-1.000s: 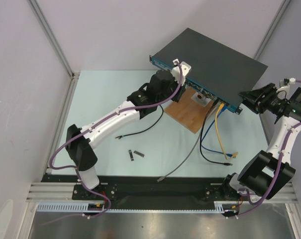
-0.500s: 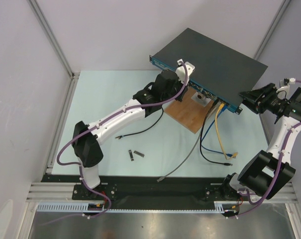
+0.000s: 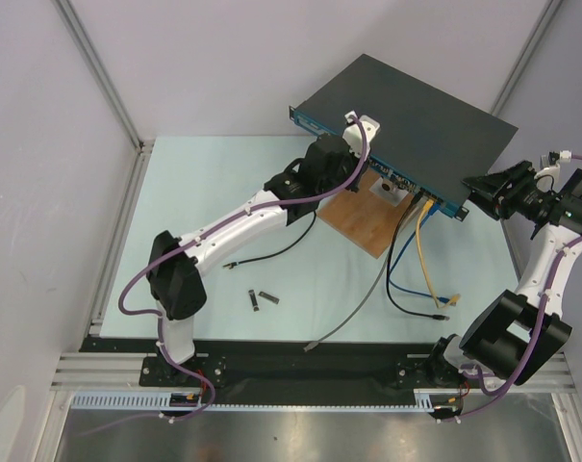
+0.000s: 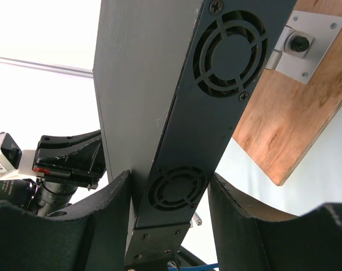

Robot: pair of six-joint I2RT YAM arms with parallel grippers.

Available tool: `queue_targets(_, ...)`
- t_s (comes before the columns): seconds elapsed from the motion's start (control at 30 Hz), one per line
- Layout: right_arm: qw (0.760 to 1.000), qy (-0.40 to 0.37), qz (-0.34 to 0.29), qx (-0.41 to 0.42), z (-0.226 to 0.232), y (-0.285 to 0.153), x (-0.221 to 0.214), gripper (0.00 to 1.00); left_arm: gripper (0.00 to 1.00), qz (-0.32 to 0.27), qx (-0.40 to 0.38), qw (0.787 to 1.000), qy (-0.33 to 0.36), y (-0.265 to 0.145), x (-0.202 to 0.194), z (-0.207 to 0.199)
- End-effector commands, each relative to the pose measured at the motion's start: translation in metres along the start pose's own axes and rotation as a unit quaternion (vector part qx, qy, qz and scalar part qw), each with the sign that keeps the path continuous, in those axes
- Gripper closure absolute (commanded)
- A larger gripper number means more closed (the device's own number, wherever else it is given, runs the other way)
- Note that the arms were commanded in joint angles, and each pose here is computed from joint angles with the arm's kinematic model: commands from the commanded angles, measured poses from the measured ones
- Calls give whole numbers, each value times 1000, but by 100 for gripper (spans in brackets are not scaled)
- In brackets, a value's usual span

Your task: Insert the plug into the switch port

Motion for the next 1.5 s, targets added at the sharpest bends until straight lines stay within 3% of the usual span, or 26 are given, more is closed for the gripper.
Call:
queue_targets(0.0,997,-66,26,26,5,10,-1,100,87,-81,54,995,-31,11,27,16)
queue_targets(0.33,997,-65,29,24,2,12,1,100,90,-134,94,985,-49,21,35,20)
queue_targets(1.03,997,-64,39,26,3,18,5,100,73,-226,102,967,-53,50,35,17)
queue_targets(1.13,996,-68,43,24,4,17,5,100,68,-221,80,971,-36,42,32,14)
queue_targets(1.23,996,-81,43,22,8,15,8,100,59,-208,52,977,-9,19,20,12)
queue_targets(1.27,995,-83,42,21,7,15,10,100,57,-227,46,973,-8,-2,33,16)
queue_targets(1.33,995,-87,37,22,10,12,14,100,50,-209,14,978,6,-16,13,11)
queue_targets(1.37,995,-87,36,22,10,12,15,99,49,-224,2,974,8,-39,25,14)
queue_targets(1.4,995,-93,35,25,11,12,16,96,47,-207,-12,978,11,-45,12,14)
queue_targets(1.47,994,-99,33,27,11,11,18,84,43,-188,-61,980,23,-64,7,11)
Point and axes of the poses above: each gripper's point midway between its finger pads, its own y axis out along the fingers, its own z axis along the line the jaws close on, x = y × z, the point moved 10 cm from there along -y, back along the fingers, and after that the axes turned 9 degrees about y, right-handed, at the moved point
